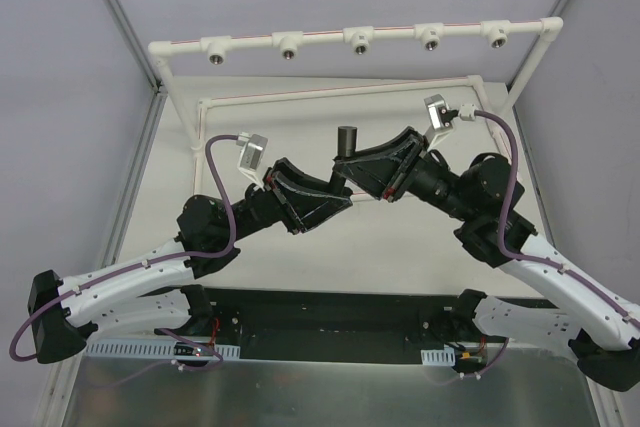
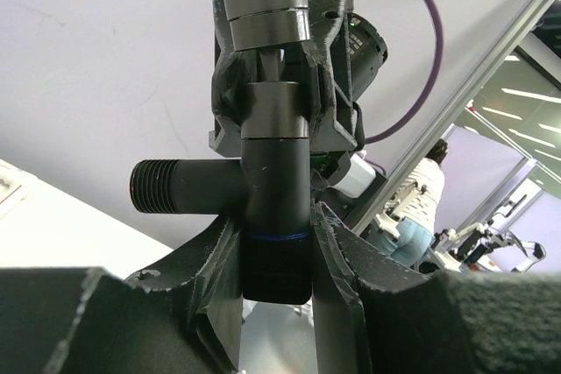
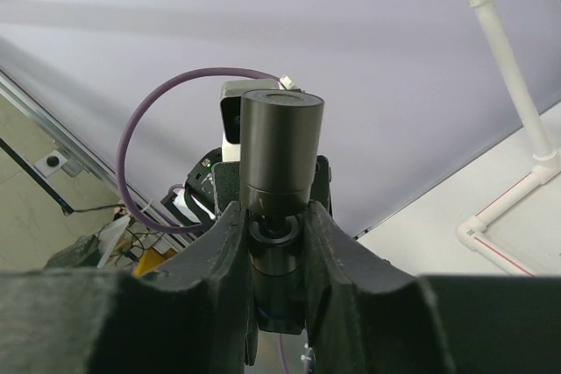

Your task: Install the water faucets

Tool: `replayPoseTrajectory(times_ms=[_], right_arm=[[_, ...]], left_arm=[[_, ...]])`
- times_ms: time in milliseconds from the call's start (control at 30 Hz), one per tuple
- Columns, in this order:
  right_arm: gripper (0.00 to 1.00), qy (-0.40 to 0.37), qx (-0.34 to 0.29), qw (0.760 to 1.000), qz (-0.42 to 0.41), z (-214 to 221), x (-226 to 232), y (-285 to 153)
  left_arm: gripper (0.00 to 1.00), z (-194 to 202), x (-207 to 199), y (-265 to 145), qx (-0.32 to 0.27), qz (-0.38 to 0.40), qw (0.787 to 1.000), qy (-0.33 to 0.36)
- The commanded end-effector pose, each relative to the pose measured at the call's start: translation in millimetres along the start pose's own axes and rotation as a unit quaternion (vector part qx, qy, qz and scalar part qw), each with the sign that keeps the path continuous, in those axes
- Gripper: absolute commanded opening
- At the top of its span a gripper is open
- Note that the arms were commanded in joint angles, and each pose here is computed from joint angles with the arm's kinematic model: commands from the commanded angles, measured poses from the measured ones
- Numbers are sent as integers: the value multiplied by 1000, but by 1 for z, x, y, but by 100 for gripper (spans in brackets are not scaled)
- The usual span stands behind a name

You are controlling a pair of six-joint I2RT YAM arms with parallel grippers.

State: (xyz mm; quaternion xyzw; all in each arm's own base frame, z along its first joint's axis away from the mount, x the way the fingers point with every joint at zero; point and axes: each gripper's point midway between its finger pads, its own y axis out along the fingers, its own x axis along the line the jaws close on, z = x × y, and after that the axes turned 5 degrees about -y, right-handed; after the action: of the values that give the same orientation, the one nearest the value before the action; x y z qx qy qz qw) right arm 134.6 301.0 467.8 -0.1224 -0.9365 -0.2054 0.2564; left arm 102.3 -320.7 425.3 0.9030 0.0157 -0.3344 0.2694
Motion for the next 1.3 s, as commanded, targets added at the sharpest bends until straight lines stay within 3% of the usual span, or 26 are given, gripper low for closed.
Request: replayPoseTrajectory(times_ms=[0,133,267,467,633,667,733,800,900,1000,1100,1267], right_arm=[[13,-8,-29,999,-32,-24,22,0],[6,-14,-34,999,21,-25,1,1],[4,-40,-29,994,102,-21,-34,2],[1,-66,-37,978,192,-22,-76,9],[2,-75,-52,969,229,-35,-89,18],[6,-74,-56,967,235,-37,-92,21],[25,-72,-59,967,237,-40,-92,25],[45,-71,-58,969,229,-41,-89,27],[57,-65,-54,975,208,-34,-83,27],[63,-57,-58,977,196,-28,-81,20],[66,-53,-59,980,182,-24,-77,13],[66,-43,-40,991,124,-15,-56,14]], left_arm=[[0,-23,-37,0,-32,59,998,23],[0,-19,-11,-5,-2,-20,996,90],[0,-31,42,-25,19,-172,966,195],[0,-51,95,-43,69,-297,884,354],[0,-79,139,-52,92,-399,782,470],[0,-85,145,-54,93,-418,762,486],[0,-96,150,-54,80,-445,743,494],[0,-98,146,-51,65,-444,755,478],[0,-90,129,-42,38,-402,808,429],[0,-81,107,-36,1,-357,864,354],[0,-80,80,-35,-47,-302,908,288],[0,-76,40,-36,-105,-206,954,193]])
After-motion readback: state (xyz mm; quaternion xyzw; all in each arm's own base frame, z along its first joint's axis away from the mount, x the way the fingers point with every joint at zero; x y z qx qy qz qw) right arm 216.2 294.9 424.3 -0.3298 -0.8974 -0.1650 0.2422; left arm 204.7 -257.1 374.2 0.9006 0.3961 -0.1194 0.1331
